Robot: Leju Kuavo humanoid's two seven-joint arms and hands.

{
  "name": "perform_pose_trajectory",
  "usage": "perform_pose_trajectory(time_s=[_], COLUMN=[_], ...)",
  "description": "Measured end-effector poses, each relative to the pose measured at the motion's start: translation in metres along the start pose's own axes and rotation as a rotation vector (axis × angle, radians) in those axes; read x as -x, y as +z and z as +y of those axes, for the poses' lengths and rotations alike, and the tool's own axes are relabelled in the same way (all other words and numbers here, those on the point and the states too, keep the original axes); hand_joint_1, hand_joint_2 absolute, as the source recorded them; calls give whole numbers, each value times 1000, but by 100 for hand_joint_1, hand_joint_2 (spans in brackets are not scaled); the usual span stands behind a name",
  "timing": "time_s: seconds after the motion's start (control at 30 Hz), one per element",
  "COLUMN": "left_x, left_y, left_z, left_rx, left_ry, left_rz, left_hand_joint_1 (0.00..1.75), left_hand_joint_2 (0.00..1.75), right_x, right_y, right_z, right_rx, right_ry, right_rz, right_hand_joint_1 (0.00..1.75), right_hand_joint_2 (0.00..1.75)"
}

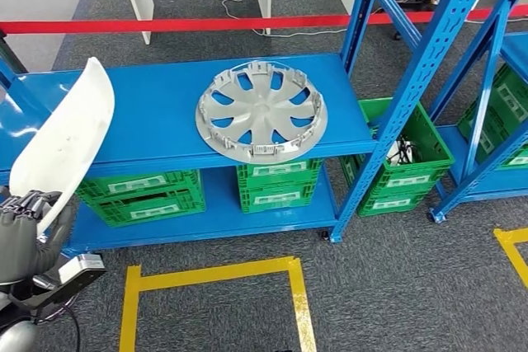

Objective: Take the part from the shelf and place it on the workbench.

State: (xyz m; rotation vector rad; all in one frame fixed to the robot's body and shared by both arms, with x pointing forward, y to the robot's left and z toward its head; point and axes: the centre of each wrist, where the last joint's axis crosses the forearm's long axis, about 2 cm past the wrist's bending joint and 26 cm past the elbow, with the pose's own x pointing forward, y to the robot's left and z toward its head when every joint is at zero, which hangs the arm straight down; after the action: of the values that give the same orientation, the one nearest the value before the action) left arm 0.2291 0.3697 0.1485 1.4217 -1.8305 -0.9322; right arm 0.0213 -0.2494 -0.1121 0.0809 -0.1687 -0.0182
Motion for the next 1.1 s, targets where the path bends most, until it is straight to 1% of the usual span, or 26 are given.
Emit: perform_pose_trajectory(time_s=[0.33, 0.5, 0.73, 0.8, 0.87, 1.0, 1.1], left_x=[-4, -10, -16, -18, -20, -25, -28], left_y=[-6, -6, -6, -4, -2, 12, 21], left_z=[0, -3, -5, -6, -6, -3, 1], left_rx=[-6, 1, 5, 6, 7, 22, 32], left_ry=[8, 21, 40, 43, 42, 29, 23], left_rz=[-22, -34, -39, -35, -28, -25, -23], left_hand_joint_1=[175, 175, 175, 175, 175, 175, 175], left_hand_joint_2=[175, 175, 175, 175, 175, 175, 175], right_x=[-2, 0, 3, 7, 12, 16, 17], right_y=[0, 0, 0, 1, 1, 2, 3], right_z=[2, 5, 7, 7, 8, 12, 14], right_rx=[-12, -49, -61, -62, -67, -78, -80], right_ry=[21, 67, 110, 126, 138, 183, 217], right_rz=[29, -20, -65, -107, -177, -322, -383], right_hand_joint_1=[0, 0, 0, 0, 0, 0, 0], right_hand_joint_2=[0, 0, 0, 0, 0, 0, 0])
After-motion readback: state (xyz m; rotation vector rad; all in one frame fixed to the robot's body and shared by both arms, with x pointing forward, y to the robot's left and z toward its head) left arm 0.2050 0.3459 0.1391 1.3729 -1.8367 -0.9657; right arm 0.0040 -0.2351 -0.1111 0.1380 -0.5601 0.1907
